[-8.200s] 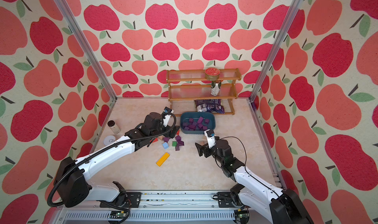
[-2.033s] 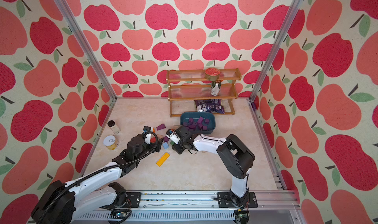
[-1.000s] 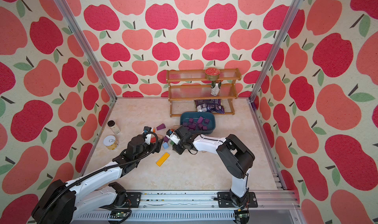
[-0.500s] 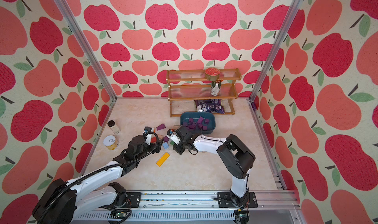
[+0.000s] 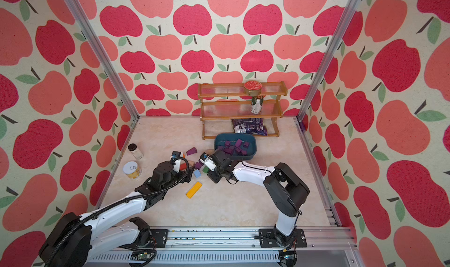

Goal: Pick purple bricks into the storage bin
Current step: Pick up the building block from the center of the board, then place the building block in the storage box.

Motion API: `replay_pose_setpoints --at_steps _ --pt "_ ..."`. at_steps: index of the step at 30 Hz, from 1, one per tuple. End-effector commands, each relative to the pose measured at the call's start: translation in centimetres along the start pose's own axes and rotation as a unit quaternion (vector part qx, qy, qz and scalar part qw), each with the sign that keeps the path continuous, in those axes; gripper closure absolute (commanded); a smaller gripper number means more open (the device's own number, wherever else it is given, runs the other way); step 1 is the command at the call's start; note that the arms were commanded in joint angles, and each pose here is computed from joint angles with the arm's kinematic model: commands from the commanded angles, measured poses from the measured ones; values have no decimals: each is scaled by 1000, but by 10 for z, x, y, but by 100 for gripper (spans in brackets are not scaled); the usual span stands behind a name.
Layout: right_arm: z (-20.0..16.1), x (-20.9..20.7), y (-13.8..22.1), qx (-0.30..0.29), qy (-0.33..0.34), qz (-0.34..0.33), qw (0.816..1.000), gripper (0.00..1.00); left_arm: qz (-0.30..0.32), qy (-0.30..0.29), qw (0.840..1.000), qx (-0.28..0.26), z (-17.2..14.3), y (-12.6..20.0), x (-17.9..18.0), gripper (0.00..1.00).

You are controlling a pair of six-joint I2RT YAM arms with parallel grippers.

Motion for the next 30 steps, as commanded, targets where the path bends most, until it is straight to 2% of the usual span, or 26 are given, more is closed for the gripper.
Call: replay_pose_setpoints --at_steps 1,15,30 --pt "5 -11 17 -5 -12 -24 1000 83 -3 12 1000 -3 9 -1 -2 1" --pt "26 -46 55 -52 -26 -70 996 83 -1 10 1000 10 4 -6 -2 1" --pt "47 -125 73 -89 -82 -143 982 83 2 12 1000 13 3 -7 -1 1"
Point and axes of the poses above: each gripper's point midway between its finger pads, its own y axis back along the fingers, its own x axis along the line the jaws close on, z = x × y, the point moved 5 cm from there along y, back along the fingers, and after that the axes turned 8 degrees about y, right-handed, at the moved point
